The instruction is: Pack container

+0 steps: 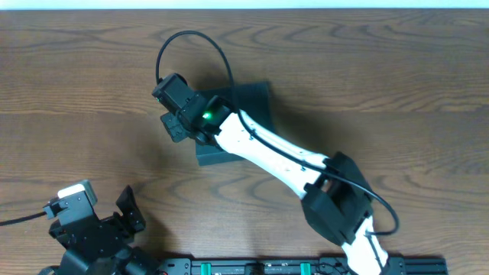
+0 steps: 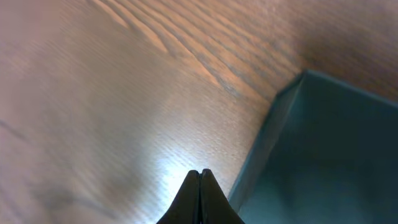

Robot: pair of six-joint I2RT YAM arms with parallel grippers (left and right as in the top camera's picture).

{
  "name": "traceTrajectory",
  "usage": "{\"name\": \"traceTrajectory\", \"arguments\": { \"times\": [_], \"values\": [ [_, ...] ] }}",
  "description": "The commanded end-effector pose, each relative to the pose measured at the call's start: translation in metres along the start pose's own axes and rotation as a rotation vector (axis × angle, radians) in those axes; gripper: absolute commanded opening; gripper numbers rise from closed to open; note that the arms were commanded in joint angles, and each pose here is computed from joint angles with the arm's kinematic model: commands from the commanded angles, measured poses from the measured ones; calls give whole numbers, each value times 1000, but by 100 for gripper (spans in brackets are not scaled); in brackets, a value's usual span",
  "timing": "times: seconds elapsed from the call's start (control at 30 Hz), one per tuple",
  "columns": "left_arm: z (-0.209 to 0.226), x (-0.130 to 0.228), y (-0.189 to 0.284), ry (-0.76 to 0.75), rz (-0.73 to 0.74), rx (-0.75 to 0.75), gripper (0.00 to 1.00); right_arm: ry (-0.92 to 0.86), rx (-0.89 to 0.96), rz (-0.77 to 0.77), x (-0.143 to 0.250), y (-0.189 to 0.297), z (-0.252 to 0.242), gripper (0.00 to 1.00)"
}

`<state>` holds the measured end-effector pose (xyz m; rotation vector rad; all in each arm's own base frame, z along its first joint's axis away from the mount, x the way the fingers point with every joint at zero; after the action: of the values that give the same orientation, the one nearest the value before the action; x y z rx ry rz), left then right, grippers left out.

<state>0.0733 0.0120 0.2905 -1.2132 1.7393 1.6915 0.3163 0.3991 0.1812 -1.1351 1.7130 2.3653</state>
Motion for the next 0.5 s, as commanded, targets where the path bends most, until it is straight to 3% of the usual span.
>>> {"name": "traceTrajectory", "arguments": {
  "times": [0.0, 0.47],
  "values": [
    [2, -1, 0, 8, -10, -12, 95, 18, 104, -11, 0, -14, -12, 2],
    [2, -1, 0, 8, -10, -12, 95, 112, 450, -31, 2, -17, -49, 2]
  ]
}}
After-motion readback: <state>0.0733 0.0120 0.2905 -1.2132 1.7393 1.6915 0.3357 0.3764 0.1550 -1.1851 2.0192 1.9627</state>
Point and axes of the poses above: each gripper's point midway between its finger pads, its own y axis back along the fingers, its own z axis along the line the jaws close on, x = y × z, the point moved 8 cm from there along y, back along the fingers
